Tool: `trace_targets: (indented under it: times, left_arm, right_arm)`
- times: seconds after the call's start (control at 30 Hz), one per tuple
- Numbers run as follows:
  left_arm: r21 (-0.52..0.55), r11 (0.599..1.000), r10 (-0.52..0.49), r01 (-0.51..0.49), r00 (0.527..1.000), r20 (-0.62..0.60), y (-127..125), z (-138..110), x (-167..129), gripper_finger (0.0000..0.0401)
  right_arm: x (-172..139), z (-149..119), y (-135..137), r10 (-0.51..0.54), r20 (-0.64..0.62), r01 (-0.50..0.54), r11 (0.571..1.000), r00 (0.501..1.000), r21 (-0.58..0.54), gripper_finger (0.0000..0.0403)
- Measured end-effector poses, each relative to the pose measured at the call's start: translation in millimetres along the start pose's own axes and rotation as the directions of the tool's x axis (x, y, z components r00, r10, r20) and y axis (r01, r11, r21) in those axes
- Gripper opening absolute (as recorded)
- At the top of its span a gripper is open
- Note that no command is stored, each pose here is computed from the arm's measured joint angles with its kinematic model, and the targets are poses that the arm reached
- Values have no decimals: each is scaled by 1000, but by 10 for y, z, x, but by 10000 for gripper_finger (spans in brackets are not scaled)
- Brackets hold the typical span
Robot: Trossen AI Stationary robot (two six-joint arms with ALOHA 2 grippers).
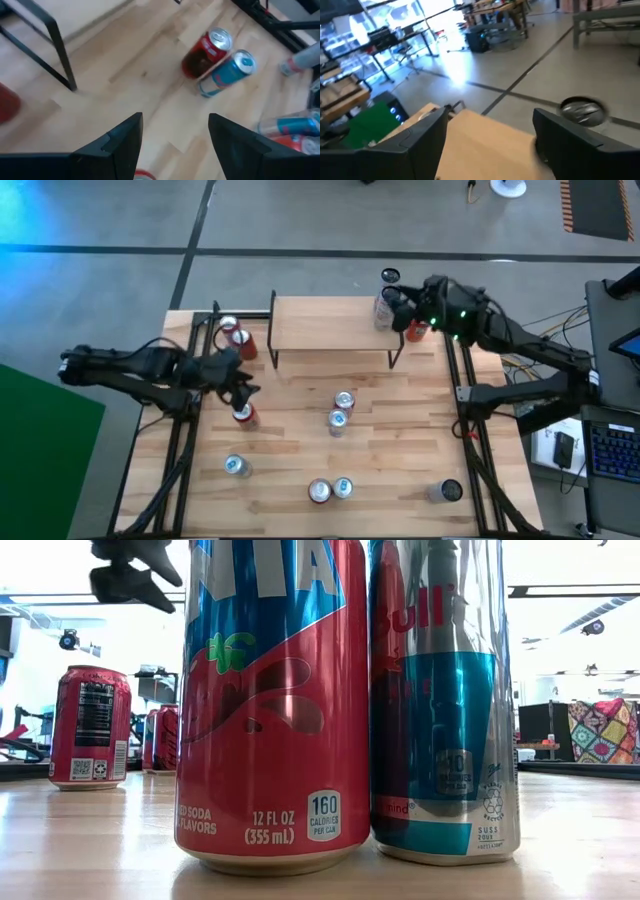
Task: Place canned beverage on shelf
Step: Put the white pink soda can aligned with the other white pink soda cans on the shelf
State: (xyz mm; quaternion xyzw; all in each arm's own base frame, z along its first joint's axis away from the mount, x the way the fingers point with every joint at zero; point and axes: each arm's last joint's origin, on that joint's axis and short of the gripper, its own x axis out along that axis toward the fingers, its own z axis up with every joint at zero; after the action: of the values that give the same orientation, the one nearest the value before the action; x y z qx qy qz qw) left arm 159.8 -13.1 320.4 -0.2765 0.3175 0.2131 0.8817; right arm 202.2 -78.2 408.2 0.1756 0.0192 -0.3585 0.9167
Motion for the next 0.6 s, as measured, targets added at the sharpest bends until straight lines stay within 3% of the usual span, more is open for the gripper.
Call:
trace_targets:
  times: [0.2, 0.3, 0.4, 0.5, 0.6]
  left_arm:
    - [-8, 1000, -27, 28, 999, 30, -78, -76, -63, 211]
    - [42, 999, -12, 8, 994, 106, -142, -39, -15, 211]
    - [80, 997, -6, -7, 987, 163, -222, 3, 77, 211]
    - [102, 995, -25, 8, 985, 169, -302, 20, 166, 211]
    - [119, 992, -46, 32, 993, 111, -342, -11, 240, 211]
  right_arm:
    - [7, -241, 333, 104, -103, -108, 994, 989, -32, 254]
    - [37, -396, 481, 229, -221, -239, 971, 948, -22, 254]
    - [69, -578, 623, 296, -331, -308, 951, 896, 17, 254]
    - [33, -764, 726, 292, -443, -302, 952, 848, 51, 254]
    - [-65, -899, 771, 207, -599, -200, 977, 774, 79, 254]
